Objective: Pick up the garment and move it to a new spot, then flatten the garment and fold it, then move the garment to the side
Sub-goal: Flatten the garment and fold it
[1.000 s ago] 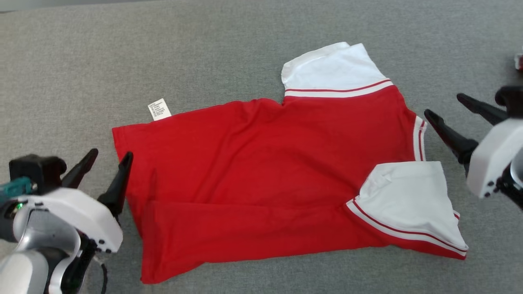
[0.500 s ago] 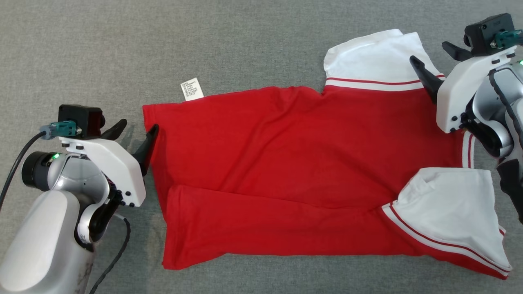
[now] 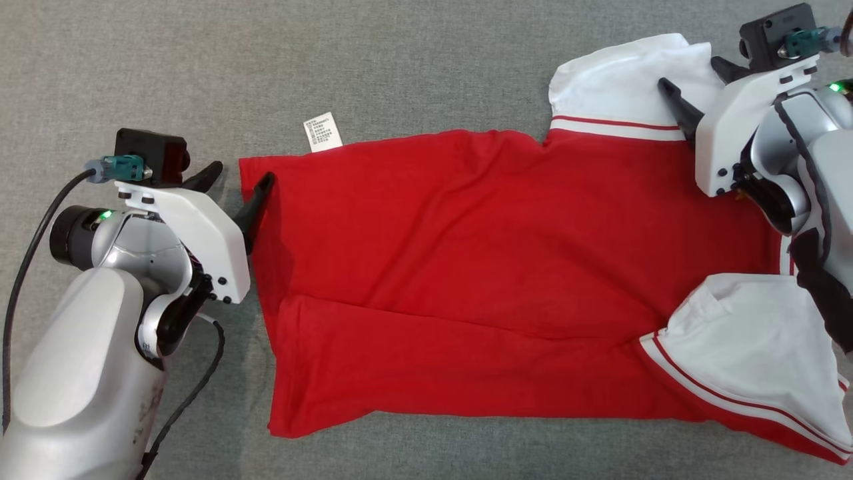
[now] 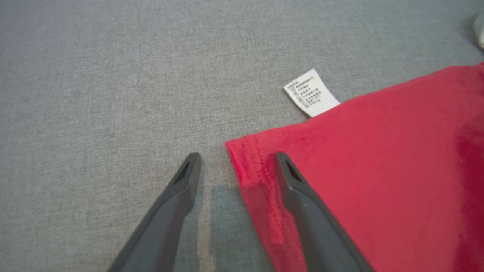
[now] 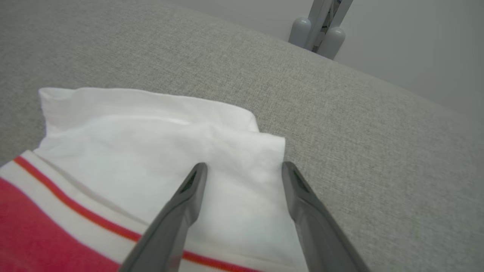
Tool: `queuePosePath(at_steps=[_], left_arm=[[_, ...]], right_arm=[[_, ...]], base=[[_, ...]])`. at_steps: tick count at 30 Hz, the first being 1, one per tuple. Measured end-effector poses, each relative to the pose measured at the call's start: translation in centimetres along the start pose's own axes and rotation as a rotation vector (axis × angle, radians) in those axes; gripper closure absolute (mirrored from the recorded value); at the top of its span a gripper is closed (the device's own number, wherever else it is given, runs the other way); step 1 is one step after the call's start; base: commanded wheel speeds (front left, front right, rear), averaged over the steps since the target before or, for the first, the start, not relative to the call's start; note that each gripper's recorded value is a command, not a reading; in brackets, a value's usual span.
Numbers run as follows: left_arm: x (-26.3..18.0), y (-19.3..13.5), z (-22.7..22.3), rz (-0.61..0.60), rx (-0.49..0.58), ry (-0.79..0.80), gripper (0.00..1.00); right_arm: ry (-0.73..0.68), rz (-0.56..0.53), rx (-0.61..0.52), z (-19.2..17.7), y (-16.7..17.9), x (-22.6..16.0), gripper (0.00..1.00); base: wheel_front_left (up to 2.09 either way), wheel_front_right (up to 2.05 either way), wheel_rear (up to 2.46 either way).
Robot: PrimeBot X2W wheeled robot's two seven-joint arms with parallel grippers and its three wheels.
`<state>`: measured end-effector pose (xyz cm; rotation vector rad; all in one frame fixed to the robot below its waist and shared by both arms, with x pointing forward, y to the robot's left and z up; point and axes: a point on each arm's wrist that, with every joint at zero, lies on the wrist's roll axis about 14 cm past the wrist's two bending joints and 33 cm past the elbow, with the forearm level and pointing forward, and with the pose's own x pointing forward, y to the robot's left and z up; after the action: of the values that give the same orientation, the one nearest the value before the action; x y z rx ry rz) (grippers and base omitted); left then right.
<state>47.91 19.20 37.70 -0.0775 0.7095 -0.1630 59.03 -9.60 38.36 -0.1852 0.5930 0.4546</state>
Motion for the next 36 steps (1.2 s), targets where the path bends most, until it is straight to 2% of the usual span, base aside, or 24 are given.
queuePosePath(at_steps=[8, 9, 10, 11, 16, 25, 32, 36], left_arm=[[0.7, -0.7, -0.5, -0.024, 0.018, 0.027, 0.0], [0.7, -0.8, -0.8, -0.029, 0.023, 0.04, 0.0], [0.7, -0.9, -0.9, -0.033, 0.03, 0.043, 1.0], [0.8, -1.0, -0.9, -0.041, 0.036, 0.045, 1.0], [1.0, -1.2, 0.7, -0.046, 0.05, -0.027, 1.0], [0.4, -1.6, 4.4, -0.047, 0.074, -0.176, 1.0], [0.3, -2.0, 4.3, -0.059, 0.092, -0.153, 1.0], [0.5, -1.9, 3.8, -0.065, 0.085, -0.139, 1.0]], right_arm=[[0.011, 0.009, 0.008, -0.7, 0.2, -0.1, 0.0], [0.007, 0.013, 0.011, -0.7, 0.4, -0.2, 0.43], [0.001, 0.016, 0.015, -0.6, 0.4, -0.2, 0.82], [-0.003, 0.019, 0.018, -0.5, 0.5, -0.2, 1.0], [-0.065, 0.02, 0.028, 0.6, 0.6, -0.7, 1.0], [-0.242, -0.047, 0.058, 4.2, -1.7, -3.4, 1.0], [-0.255, -0.094, 0.095, 4.3, -3.0, -5.5, 1.0], [-0.221, -0.086, 0.095, 3.3, -2.6, -4.7, 1.0]], base=[[0.0, 0.0, 0.0], [0.0, 0.0, 0.0], [0.0, 0.0, 0.0], [0.0, 0.0, 0.0], [0.0, 0.0, 0.0], [0.0, 0.0, 0.0], [0.0, 0.0, 0.0], [0.0, 0.0, 0.0]])
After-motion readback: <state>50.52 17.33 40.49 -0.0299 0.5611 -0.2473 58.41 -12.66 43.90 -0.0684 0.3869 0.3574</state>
